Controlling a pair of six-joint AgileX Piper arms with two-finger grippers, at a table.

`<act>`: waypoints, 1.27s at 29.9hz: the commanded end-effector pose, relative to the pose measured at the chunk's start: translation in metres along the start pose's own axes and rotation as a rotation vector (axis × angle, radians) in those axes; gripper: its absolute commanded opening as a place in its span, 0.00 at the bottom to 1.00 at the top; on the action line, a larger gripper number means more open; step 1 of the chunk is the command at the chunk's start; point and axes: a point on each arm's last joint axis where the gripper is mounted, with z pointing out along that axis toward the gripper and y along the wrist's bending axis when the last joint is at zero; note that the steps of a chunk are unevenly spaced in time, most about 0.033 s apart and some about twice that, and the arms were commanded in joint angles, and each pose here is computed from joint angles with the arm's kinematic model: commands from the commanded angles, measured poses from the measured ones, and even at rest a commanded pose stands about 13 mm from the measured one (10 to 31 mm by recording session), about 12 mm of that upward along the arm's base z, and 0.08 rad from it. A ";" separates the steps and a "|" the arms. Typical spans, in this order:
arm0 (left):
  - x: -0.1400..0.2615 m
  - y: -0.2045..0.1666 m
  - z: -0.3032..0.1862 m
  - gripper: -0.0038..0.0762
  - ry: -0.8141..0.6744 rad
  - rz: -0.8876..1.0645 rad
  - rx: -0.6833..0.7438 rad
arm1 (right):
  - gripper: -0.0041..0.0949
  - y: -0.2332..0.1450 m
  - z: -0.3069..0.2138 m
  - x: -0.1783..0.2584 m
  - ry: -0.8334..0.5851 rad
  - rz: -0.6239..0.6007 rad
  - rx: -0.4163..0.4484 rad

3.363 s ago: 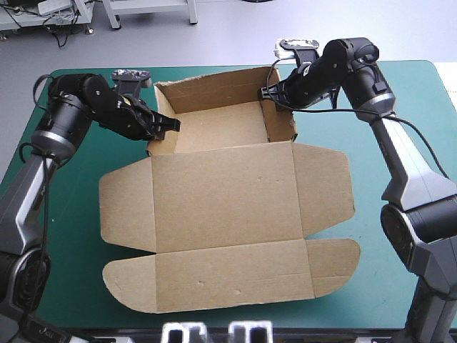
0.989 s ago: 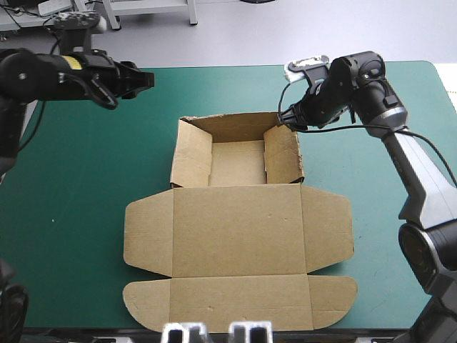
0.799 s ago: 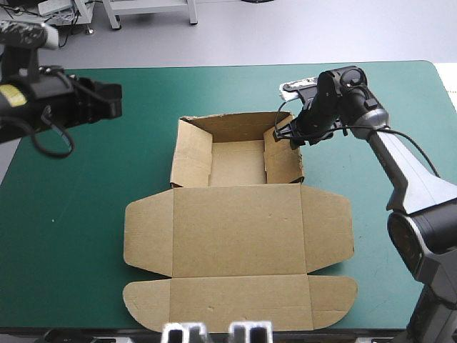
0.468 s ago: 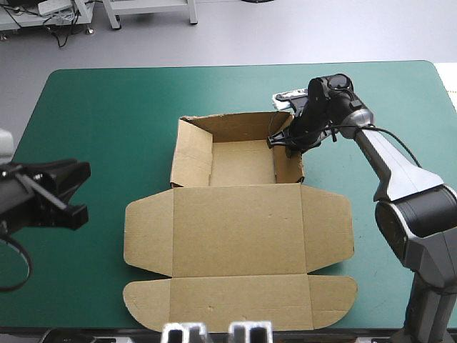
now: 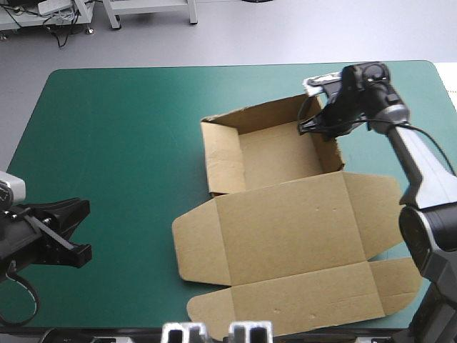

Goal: Fold the box

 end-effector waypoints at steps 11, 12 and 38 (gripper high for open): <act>0.000 -0.002 -0.003 0.14 0.027 -0.005 0.018 | 0.02 -0.197 -0.096 0.080 -0.168 0.475 0.186; 0.000 -0.002 -0.002 0.14 0.028 -0.005 0.018 | 0.02 -0.204 -0.093 0.083 -0.163 0.489 0.178; -0.009 0.023 0.008 0.14 0.039 0.097 -0.232 | 0.47 -0.208 -0.091 0.087 -0.082 0.410 0.313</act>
